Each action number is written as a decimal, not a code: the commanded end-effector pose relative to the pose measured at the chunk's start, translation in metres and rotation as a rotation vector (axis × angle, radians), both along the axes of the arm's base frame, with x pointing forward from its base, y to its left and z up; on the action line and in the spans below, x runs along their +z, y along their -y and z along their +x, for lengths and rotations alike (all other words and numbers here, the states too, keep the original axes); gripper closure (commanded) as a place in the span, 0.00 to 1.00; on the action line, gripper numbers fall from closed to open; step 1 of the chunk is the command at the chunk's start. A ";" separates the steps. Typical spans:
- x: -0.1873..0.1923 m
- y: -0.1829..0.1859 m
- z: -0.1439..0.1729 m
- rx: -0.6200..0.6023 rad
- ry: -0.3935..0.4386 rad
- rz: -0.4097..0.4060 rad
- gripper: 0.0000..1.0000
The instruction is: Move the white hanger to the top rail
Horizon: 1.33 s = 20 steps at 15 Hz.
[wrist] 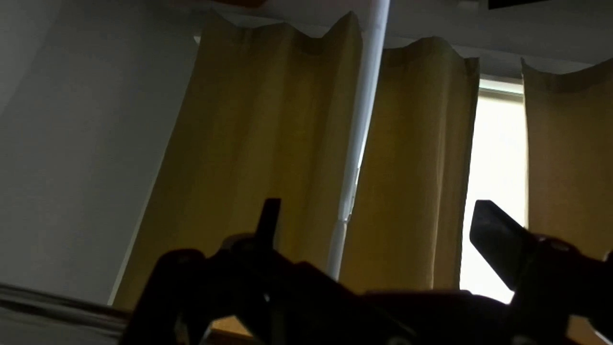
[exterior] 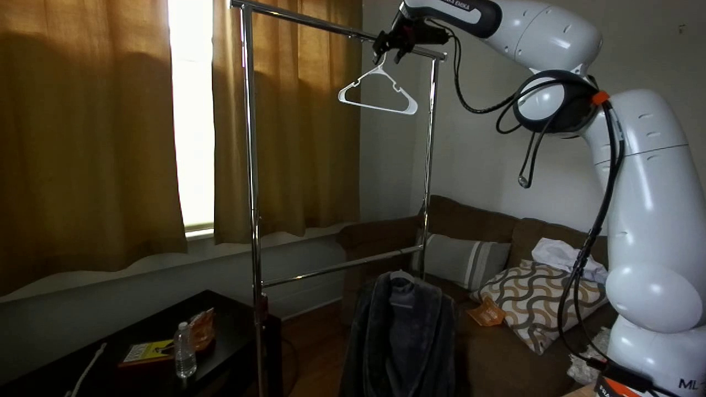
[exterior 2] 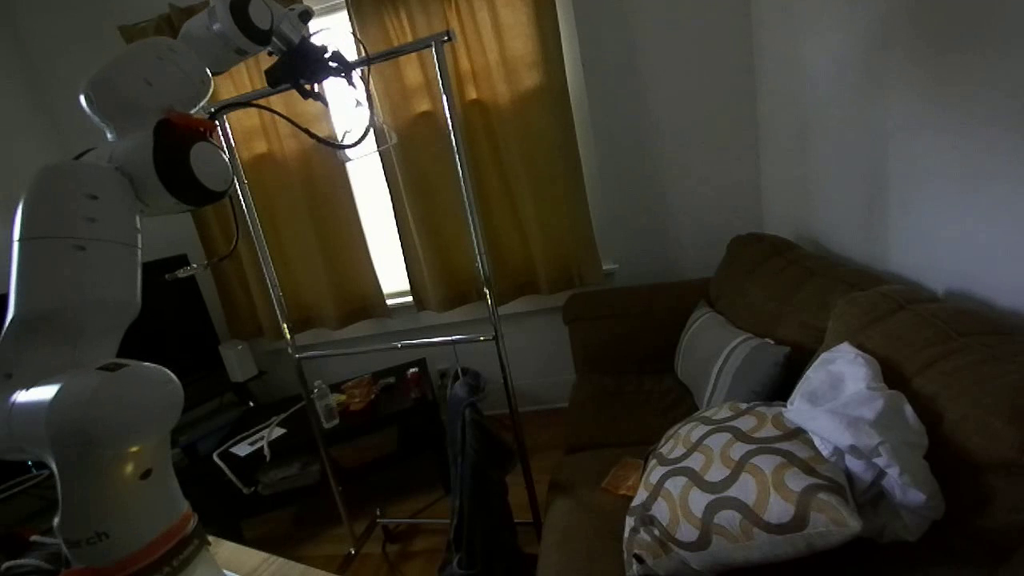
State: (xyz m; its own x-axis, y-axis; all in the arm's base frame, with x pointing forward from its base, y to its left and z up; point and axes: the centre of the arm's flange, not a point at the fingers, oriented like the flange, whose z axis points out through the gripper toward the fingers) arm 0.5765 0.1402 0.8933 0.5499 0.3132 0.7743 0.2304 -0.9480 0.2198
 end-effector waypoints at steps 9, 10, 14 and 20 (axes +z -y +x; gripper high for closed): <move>0.036 -0.024 -0.099 -0.338 0.075 -0.019 0.00; 0.037 -0.022 -0.107 -0.373 0.077 -0.005 0.00; 0.046 -0.018 -0.127 -0.459 0.068 0.049 0.00; 0.049 -0.027 -0.131 -0.456 0.045 0.158 0.00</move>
State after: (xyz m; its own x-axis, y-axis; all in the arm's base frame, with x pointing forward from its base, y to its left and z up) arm 0.4611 0.1634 0.9573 0.5568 -0.0423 0.8296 -0.2327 -0.9667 0.1069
